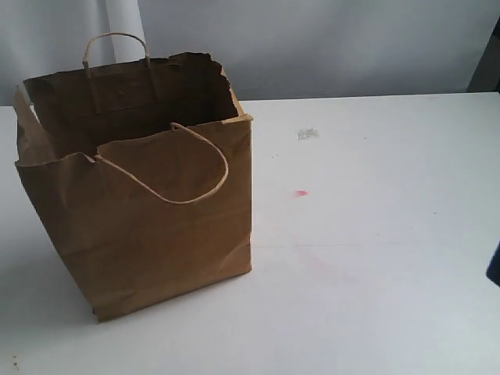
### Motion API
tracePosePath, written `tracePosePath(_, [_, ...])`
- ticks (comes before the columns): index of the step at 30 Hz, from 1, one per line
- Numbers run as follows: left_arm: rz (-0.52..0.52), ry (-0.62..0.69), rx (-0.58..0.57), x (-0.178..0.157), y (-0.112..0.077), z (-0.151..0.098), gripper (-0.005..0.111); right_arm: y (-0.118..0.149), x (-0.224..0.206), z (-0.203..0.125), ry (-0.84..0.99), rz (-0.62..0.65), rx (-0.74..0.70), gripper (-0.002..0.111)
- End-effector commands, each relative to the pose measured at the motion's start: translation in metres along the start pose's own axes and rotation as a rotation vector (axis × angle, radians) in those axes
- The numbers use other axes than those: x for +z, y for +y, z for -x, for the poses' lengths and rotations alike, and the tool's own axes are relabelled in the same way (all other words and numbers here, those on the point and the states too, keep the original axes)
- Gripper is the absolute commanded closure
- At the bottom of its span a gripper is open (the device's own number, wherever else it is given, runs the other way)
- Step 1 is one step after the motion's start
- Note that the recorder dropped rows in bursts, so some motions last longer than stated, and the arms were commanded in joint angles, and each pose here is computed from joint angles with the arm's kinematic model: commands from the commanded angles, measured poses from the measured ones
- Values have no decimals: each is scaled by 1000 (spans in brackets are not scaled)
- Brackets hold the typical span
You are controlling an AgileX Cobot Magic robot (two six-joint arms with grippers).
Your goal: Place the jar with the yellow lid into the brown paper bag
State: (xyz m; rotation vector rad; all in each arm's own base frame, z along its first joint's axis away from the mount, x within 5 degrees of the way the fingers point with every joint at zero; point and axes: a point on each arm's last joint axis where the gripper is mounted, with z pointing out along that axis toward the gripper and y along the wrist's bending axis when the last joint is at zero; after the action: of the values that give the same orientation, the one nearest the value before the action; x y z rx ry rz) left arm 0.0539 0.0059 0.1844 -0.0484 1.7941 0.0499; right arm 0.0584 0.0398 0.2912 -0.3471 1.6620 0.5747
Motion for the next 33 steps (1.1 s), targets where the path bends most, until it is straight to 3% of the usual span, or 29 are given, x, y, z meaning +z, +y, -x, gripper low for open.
tracePosePath(1, [-8, -8, -6, 0, -1, 1, 106, 0, -8, -5, -38, 13, 6, 108])
tracePosePath(12, [-8, -8, -6, 0, -1, 1, 106, 0, -11, -5, -54, 14, -2, 108])
tracePosePath(19, [-8, -8, -6, 0, -1, 1, 106, -4, -12, -7, -62, -23, -124, 108])
tracePosePath(25, [-8, -8, -6, 0, -1, 1, 106, -13, -15, -33, -165, -105, -260, 108])
tracePosePath(33, [-8, -8, -6, 0, -1, 1, 106, -23, -11, -66, -199, -188, -283, 108])
